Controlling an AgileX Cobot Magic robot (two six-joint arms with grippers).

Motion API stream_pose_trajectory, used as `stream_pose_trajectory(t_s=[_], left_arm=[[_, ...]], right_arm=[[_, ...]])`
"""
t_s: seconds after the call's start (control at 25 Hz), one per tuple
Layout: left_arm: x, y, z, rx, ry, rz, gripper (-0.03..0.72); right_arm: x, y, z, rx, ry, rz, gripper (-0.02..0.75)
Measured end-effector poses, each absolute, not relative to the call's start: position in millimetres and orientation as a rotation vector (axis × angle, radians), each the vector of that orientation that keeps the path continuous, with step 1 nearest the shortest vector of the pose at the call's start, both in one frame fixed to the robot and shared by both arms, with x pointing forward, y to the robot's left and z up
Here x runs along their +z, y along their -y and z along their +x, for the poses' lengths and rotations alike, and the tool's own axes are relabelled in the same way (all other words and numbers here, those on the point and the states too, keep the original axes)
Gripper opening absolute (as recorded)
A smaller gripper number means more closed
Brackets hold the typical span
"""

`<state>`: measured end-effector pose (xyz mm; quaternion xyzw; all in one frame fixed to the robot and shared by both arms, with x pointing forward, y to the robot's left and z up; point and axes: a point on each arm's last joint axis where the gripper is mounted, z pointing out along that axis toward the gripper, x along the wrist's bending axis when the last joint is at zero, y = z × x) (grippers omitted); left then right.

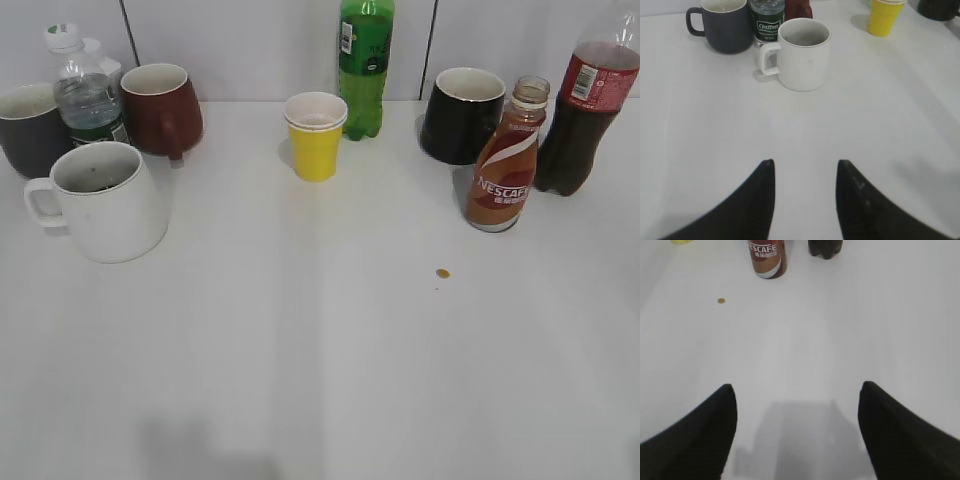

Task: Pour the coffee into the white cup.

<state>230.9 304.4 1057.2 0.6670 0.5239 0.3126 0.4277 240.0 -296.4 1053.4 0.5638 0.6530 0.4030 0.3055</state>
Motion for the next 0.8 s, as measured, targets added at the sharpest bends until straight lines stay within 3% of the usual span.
stream_pose_trajectory(t_s=[0.48,0.8], left_arm=[[1057.3,-304.3,230.9,0.788,-1.318,1.659,0.315],[1057.3,-303.2,230.4,0.867,-1.443,1.582,0.315]], right_arm=[[1053.5,296.4,240.2,1.057,-1.706,1.507,0.590],[1053.6,296.8,236.6,1.025,-1.598,1.554,0.589]])
